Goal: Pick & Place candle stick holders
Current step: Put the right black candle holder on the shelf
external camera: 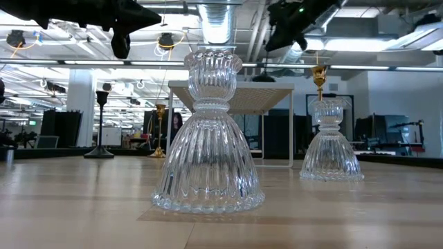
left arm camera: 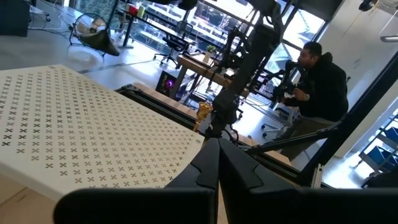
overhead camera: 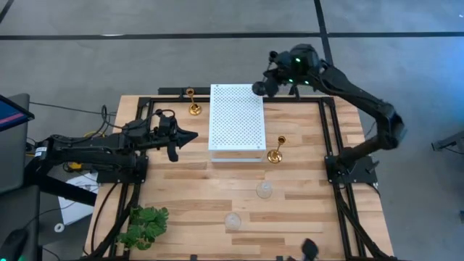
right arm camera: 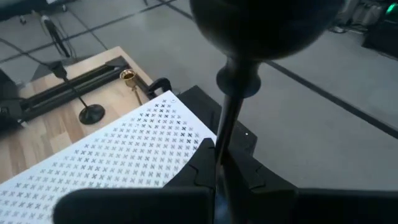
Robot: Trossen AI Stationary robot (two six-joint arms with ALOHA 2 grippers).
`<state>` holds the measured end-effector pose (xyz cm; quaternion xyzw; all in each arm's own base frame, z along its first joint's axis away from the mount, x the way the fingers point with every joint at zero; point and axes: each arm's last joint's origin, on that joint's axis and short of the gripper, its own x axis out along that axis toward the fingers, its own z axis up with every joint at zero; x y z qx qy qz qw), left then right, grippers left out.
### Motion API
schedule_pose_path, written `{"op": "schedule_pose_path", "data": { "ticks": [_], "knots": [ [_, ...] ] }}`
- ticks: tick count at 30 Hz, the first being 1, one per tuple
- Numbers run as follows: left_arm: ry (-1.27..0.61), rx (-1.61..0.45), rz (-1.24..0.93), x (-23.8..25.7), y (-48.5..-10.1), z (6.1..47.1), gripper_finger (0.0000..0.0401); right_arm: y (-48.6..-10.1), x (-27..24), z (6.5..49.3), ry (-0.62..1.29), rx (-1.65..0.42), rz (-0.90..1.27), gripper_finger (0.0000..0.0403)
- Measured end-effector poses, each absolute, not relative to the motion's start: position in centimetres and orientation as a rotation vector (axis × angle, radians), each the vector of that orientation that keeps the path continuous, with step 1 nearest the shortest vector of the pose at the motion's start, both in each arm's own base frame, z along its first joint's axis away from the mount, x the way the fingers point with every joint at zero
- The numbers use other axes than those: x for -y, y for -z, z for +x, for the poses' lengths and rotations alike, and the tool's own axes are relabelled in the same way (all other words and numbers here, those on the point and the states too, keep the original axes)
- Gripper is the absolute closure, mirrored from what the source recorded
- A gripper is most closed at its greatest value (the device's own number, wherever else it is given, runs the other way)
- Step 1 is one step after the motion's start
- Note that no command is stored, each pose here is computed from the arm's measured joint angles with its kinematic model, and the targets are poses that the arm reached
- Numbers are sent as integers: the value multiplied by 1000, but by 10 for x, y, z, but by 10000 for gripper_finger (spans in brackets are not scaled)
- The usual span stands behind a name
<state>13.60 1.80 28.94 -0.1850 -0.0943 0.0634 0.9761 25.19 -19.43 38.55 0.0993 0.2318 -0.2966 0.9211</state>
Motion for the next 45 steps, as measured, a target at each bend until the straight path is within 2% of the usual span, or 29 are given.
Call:
{"op": "schedule_pose_path", "data": {
  "ticks": [7, 17, 24, 32, 45],
  "knots": [
    [-130, 186, -362, -18, -289, 136, 397, -371, 215, 291, 583, -517, 238, 403],
    [-163, 188, -364, -19, -288, 136, 397, -382, 213, 350, 445, -477, 212, 403],
    [-172, 190, -366, -19, -289, 136, 397, -374, 223, 378, 397, -525, 205, 403],
    [-172, 191, -366, -19, -289, 136, 397, -351, 233, 391, 391, -599, 213, 403],
    [-172, 191, -365, -19, -289, 136, 397, -348, 240, 385, 430, -629, 181, 403]
  ]
}}
